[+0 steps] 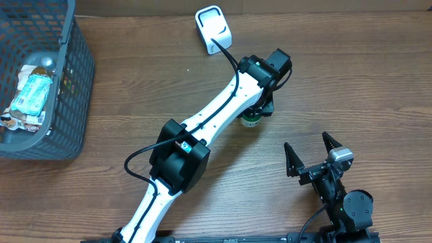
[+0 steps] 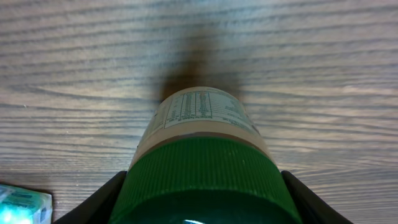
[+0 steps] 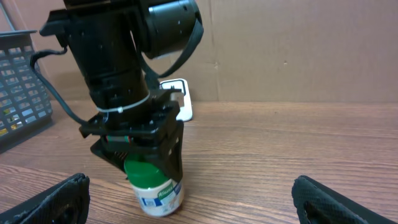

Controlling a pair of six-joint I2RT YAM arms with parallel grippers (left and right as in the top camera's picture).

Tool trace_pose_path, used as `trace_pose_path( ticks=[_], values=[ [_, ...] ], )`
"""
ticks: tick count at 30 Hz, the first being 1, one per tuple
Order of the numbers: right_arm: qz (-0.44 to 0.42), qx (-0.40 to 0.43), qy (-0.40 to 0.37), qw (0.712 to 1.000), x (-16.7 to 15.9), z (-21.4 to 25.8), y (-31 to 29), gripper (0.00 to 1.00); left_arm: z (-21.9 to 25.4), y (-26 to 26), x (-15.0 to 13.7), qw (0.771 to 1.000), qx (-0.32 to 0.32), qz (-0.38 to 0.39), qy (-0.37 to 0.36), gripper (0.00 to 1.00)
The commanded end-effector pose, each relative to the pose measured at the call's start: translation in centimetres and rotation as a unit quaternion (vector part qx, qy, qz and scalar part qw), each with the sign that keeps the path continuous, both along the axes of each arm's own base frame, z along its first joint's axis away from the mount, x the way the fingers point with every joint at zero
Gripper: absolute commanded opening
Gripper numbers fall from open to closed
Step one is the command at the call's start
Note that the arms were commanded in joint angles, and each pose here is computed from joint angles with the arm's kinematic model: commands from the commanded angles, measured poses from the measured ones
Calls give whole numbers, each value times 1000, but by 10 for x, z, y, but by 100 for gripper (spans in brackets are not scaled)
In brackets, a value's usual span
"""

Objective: Scan the item barcode
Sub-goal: 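Carry the green-lidded jar to the table center and release it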

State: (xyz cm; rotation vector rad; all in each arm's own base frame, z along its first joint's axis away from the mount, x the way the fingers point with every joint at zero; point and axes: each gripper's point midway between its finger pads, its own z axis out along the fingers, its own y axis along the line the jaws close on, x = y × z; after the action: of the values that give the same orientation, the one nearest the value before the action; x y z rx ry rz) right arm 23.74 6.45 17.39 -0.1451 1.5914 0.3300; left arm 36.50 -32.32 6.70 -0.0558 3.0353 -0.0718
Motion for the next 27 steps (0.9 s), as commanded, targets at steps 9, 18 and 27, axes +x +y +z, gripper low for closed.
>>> trace_pose_path(
  ticks=[9, 18, 27],
  values=[
    [-1, -2, -1, 1000, 0, -2, 0, 100, -5, -6, -10, 1000, -13, -12, 23, 86],
    [-1, -2, -1, 1000, 0, -2, 0, 100, 48, 4, 8, 999, -17, -38, -21, 95],
    [-1, -2, -1, 1000, 0, -2, 0, 100, 132, 68, 15, 998, 15, -4, -66, 21]
  ],
)
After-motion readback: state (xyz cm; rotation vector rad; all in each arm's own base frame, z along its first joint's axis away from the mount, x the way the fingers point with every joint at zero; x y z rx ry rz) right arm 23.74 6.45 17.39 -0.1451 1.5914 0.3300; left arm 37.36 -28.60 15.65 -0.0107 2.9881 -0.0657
